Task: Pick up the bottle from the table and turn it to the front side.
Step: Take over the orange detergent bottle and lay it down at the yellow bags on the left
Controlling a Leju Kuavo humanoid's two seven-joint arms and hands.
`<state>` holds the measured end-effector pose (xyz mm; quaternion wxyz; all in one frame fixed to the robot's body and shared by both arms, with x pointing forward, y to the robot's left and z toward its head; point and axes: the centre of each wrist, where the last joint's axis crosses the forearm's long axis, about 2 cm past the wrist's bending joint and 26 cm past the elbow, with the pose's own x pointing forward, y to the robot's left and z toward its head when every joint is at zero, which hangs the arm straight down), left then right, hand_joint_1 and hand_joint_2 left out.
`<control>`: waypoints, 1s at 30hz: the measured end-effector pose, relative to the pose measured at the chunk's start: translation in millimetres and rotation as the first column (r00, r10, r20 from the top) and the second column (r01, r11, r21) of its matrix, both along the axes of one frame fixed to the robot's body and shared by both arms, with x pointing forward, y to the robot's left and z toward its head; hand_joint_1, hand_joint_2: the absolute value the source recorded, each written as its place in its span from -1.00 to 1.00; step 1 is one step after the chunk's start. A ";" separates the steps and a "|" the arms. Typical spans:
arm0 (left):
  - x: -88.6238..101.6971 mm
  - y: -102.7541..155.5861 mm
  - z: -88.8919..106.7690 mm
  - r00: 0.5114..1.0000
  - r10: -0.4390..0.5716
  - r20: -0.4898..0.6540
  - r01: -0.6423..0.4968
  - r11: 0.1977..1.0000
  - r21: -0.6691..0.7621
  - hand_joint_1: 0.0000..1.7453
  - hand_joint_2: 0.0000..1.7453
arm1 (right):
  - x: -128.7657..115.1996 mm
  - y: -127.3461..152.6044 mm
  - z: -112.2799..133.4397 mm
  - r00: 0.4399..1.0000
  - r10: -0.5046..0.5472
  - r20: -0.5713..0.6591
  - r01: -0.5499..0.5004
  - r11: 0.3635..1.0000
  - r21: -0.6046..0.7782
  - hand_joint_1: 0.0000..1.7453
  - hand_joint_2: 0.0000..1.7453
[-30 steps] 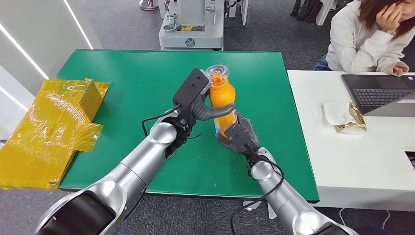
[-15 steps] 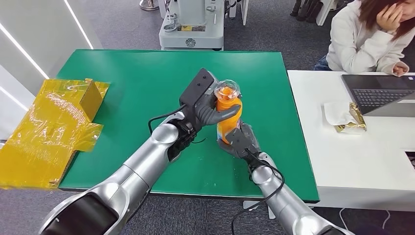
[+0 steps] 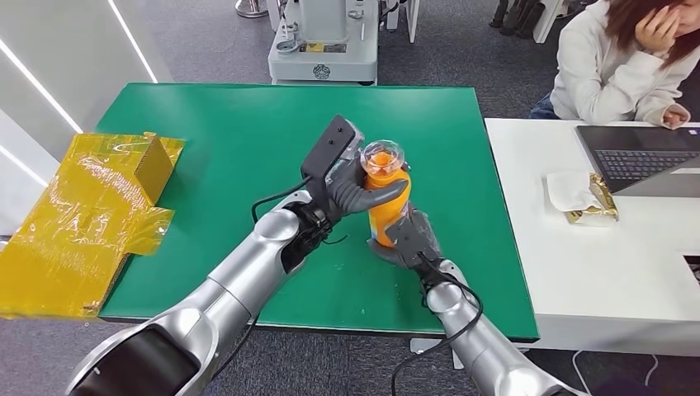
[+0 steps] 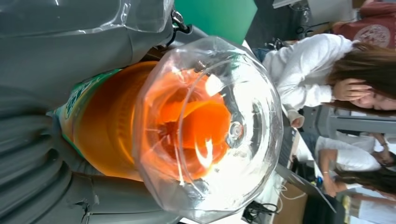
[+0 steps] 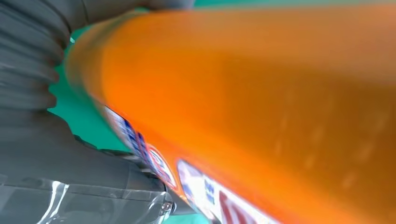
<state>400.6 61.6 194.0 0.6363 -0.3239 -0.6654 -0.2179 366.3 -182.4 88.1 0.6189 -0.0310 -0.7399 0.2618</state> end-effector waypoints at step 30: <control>32.2 79.2 -2.8 0.756 0.291 0.586 -0.531 0.796 0.290 1.00 1.00 | -105.5 8.1 52.6 0.948 0.054 0.314 -0.162 0.931 0.327 -1.00 1.00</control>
